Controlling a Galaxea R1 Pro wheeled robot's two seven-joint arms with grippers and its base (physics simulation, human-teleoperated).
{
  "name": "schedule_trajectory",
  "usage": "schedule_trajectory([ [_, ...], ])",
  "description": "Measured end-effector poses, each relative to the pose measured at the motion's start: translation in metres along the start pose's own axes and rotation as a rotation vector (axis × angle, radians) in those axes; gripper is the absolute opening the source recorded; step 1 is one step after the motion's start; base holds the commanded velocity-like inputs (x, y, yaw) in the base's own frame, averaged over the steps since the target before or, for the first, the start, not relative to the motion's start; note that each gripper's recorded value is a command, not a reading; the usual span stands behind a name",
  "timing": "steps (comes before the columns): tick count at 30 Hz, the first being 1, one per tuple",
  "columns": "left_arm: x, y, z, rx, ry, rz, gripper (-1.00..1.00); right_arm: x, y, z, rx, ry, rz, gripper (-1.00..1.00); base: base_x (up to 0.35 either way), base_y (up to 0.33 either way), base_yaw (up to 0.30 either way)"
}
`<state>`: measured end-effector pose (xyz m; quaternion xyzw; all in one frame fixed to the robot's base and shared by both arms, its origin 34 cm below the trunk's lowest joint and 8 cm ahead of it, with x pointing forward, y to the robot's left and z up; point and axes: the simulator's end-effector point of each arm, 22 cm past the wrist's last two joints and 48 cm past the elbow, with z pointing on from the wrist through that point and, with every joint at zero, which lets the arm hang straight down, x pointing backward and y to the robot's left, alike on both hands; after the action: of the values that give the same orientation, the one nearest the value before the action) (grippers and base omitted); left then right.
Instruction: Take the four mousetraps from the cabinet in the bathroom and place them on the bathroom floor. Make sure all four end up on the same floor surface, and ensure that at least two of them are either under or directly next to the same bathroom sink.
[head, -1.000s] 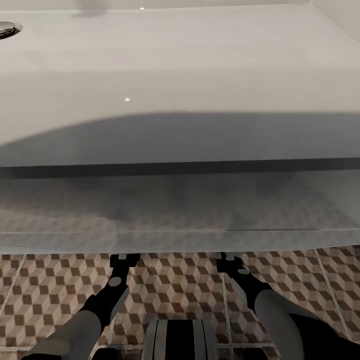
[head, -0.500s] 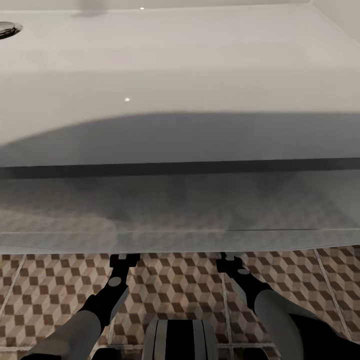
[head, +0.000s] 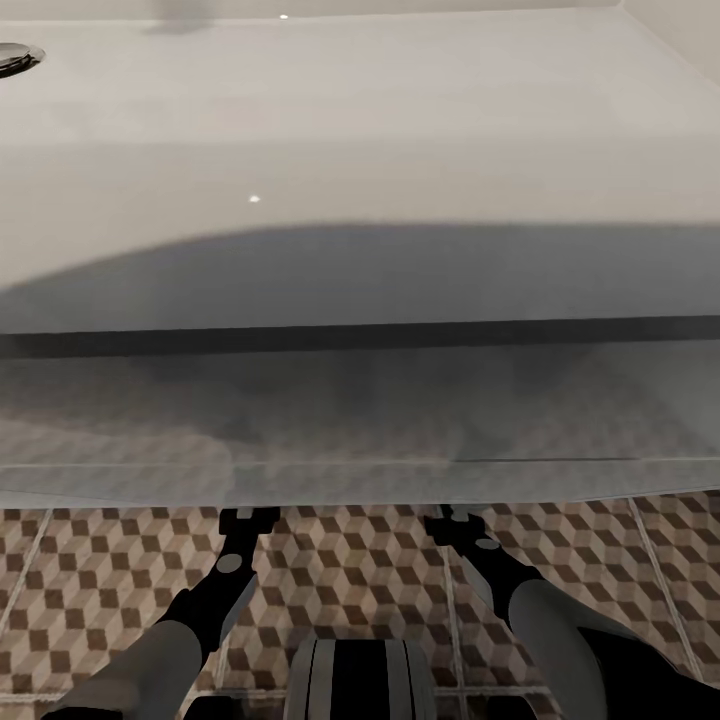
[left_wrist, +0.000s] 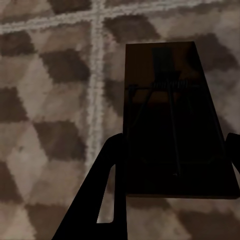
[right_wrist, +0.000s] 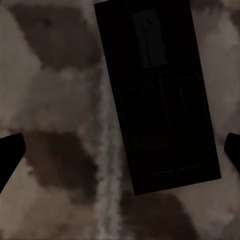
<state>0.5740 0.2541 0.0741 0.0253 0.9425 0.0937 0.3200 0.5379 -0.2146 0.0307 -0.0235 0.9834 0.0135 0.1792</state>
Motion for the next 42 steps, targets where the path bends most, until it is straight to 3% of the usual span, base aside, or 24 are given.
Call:
schedule_trajectory([
  [42, 0.011, -0.003, -0.004, 0.013, -0.008, -0.017, -1.0, 0.0, 0.0, 0.0, 0.0, 0.001, -0.001, 1.0, 0.0, 0.0, 0.0],
])
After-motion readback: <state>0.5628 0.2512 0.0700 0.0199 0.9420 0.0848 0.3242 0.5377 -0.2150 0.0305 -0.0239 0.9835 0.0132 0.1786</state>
